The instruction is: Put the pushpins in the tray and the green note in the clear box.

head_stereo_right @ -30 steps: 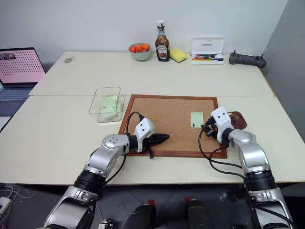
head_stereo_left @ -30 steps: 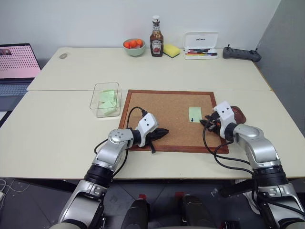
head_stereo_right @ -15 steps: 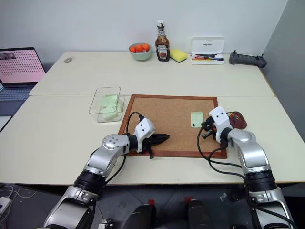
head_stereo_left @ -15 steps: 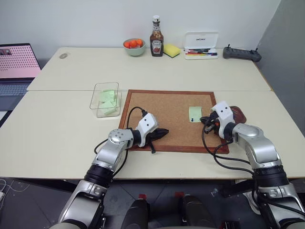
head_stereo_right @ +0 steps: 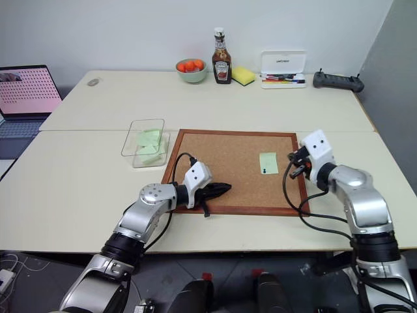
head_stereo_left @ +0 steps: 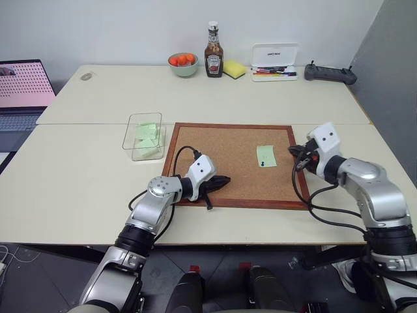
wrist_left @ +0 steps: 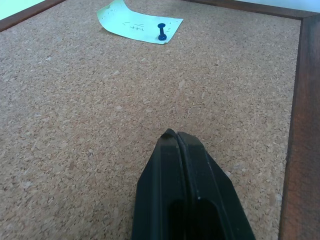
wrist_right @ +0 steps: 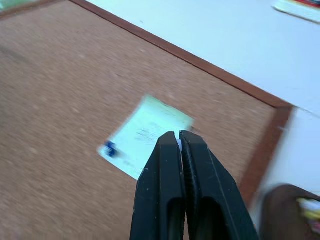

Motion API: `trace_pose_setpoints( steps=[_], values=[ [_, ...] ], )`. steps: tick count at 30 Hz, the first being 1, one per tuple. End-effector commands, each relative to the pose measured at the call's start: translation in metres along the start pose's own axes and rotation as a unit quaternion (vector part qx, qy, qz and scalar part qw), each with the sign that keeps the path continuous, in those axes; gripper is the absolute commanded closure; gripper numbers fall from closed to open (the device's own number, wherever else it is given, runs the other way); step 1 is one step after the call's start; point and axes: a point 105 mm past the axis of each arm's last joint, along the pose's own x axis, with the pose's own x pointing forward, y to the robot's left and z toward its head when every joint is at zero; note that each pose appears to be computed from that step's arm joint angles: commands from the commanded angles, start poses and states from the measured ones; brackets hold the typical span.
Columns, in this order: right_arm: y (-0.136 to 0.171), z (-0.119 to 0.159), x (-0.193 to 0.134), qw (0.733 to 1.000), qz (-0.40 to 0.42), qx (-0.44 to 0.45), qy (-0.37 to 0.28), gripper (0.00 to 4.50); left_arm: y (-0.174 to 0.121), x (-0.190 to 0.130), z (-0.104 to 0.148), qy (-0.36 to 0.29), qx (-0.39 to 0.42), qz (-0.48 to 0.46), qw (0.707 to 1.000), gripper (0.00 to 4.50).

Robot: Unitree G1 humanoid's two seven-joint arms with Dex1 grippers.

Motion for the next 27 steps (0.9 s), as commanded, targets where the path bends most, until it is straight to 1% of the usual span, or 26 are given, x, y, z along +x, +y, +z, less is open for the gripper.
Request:
trace_pose_setpoints(
  steps=[1,4,5,7,10,11,12,16,18,20,21,25,27],
  values=[
    [-0.035,-0.016,-0.015,0.994,-0.072,-0.073,0.045,4.46,-0.008,0.002,-0.018,0.033,-0.006,-0.015,0.999,4.50],
    [-0.047,-0.039,-0.019,0.978,-0.091,-0.159,0.104,4.46,-0.009,0.003,-0.017,0.032,-0.003,-0.018,0.999,4.50],
    [-0.048,-0.043,-0.019,0.976,-0.092,-0.166,0.109,4.46,-0.009,0.003,-0.017,0.032,-0.003,-0.018,0.999,4.50],
    [-0.049,-0.048,-0.017,0.978,-0.098,-0.150,0.109,4.46,-0.009,0.004,-0.017,0.031,-0.002,-0.018,0.999,4.50],
    [-0.055,-0.057,-0.018,0.971,-0.106,-0.174,0.125,4.46,-0.009,0.003,-0.017,0.032,-0.001,-0.018,0.999,4.50],
    [-0.055,-0.059,-0.018,0.972,-0.106,-0.170,0.125,4.46,-0.008,0.003,-0.018,0.032,0.000,-0.017,0.999,4.50],
    [-0.055,-0.059,-0.017,0.973,-0.106,-0.164,0.123,4.26,-0.008,0.002,-0.018,0.032,0.000,-0.017,0.999,4.50],
    [-0.055,-0.059,-0.015,0.975,-0.105,-0.159,0.117,3.70,-0.008,0.001,-0.019,0.033,-0.001,-0.015,0.999,4.50],
    [-0.055,-0.058,-0.014,0.976,-0.105,-0.153,0.113,3.19,-0.008,0.001,-0.019,0.033,-0.001,-0.015,0.999,4.50],
    [-0.055,-0.057,-0.013,0.976,-0.105,-0.151,0.112,2.84,-0.008,0.002,-0.018,0.032,-0.001,-0.015,0.999,4.50],
    [-0.055,-0.057,-0.013,0.976,-0.106,-0.151,0.112,2.53,-0.008,0.002,-0.018,0.032,-0.001,-0.015,0.999,4.50],
    [-0.059,-0.053,-0.015,0.977,-0.114,-0.144,0.106,1.58,-0.008,0.003,-0.018,0.032,0.000,-0.015,0.999,4.50],
    [-0.062,-0.049,-0.017,0.978,-0.122,-0.137,0.099,1.18,-0.009,0.003,-0.018,0.032,0.000,-0.016,0.999,4.50]
  ],
)
